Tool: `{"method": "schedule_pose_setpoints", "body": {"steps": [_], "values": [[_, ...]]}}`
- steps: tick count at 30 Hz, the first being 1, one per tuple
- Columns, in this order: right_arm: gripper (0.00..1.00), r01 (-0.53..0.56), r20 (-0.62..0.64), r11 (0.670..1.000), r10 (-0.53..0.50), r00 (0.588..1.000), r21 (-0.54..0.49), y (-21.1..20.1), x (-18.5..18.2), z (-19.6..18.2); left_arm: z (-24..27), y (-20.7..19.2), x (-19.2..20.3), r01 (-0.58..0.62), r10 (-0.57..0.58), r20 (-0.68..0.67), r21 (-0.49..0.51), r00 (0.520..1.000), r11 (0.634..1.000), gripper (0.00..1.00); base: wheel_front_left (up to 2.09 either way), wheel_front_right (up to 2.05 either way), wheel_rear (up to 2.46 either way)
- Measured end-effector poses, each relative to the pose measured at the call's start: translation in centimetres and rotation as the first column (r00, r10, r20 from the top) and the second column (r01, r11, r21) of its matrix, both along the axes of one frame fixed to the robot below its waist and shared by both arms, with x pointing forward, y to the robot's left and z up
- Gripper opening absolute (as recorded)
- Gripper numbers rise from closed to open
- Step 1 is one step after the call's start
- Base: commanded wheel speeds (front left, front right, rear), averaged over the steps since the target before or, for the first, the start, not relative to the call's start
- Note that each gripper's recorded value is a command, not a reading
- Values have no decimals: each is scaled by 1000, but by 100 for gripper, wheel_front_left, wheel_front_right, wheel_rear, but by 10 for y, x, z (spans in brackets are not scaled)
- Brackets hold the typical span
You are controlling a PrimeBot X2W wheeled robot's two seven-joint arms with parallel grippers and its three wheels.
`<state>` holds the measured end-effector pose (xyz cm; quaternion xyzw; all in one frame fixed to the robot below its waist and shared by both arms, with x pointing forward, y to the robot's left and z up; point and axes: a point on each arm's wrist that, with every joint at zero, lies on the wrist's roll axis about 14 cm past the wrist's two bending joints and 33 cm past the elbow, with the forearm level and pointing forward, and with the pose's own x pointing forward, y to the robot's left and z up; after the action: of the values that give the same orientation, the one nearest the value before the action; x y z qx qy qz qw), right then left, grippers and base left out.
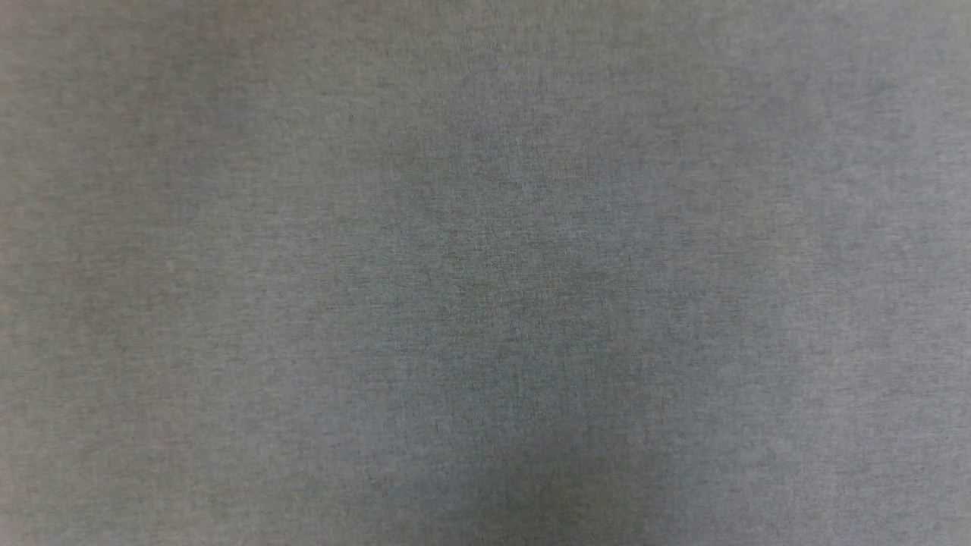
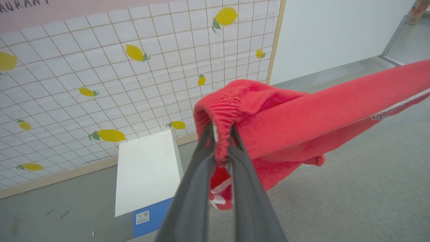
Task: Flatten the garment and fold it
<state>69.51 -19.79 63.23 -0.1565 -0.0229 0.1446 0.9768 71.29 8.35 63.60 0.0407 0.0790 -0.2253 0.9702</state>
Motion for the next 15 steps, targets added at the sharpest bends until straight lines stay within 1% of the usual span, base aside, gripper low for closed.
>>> {"method": "schedule_pose_setpoints", "body": {"steps": [3,6,9,13,15], "values": [[0,-2,-81,1000,0,997,-20,1,4,-39,-44,-3,4,-5,5,-72,-3,997,1000,0,0,0,0],[0,-7,-166,999,0,986,-38,2,-1,-81,-96,-3,-5,-19,19,-169,4,985,1000,0,0,0,0],[0,-20,-259,998,5,966,-55,4,-15,-122,-145,-4,-27,-27,30,-264,16,964,1000,0,0,0,0],[0,-40,-353,996,10,936,-79,3,-41,-157,-189,-4,-64,-23,31,-353,26,935,999,0,0,0,0],[0,-50,-420,994,6,908,-93,1,-61,-178,-209,-6,-89,-10,22,-400,31,916,999,0,0,0,0]]}}
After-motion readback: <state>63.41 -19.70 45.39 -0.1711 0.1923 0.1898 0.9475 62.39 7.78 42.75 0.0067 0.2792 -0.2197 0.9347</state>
